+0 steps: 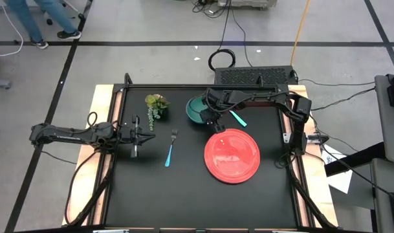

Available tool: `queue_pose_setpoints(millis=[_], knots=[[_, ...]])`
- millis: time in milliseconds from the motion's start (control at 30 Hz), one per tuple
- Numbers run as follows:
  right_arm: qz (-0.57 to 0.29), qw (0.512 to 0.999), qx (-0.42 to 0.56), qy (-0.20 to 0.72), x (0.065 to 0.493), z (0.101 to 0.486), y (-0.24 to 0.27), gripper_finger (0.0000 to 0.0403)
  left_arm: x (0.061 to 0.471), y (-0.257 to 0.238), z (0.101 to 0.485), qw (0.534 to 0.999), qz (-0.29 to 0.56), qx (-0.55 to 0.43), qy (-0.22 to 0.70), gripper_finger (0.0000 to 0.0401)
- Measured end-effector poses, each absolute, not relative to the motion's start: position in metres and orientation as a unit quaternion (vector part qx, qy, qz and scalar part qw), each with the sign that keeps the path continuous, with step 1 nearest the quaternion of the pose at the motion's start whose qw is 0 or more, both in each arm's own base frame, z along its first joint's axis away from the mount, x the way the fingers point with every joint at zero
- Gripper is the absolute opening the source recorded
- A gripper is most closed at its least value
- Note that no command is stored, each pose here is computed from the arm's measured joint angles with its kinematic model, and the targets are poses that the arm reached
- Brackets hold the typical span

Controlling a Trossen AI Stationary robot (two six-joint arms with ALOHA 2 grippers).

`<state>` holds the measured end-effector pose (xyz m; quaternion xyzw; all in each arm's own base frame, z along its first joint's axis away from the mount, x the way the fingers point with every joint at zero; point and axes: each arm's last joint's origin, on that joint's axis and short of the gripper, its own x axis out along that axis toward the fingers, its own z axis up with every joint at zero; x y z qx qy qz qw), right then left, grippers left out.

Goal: Set table place
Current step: Put the green bowl on the orange plate

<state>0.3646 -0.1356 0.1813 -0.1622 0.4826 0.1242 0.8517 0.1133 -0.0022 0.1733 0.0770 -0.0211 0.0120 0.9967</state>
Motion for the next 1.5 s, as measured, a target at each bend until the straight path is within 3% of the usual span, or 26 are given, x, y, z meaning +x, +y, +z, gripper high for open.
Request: queue_pose_setpoints(millis=[367,867,1500], knots=[[0.141,0.847,-0.187,0.477,0.366,0.185,-0.129,0.0003,0.113,-0.002,0.173,0.997,0.012,0.077,-0.021,0.0024],[0.129,0.86,-0.178,0.46,0.347,0.231,-0.114,0.0001,0.113,-0.002,0.173,0.997,0.012,0.077,-0.021,0.0024],[0.171,0.852,-0.183,0.461,0.347,0.242,-0.073,0.0,0.113,-0.002,0.173,0.997,0.012,0.077,-0.021,0.0024]])
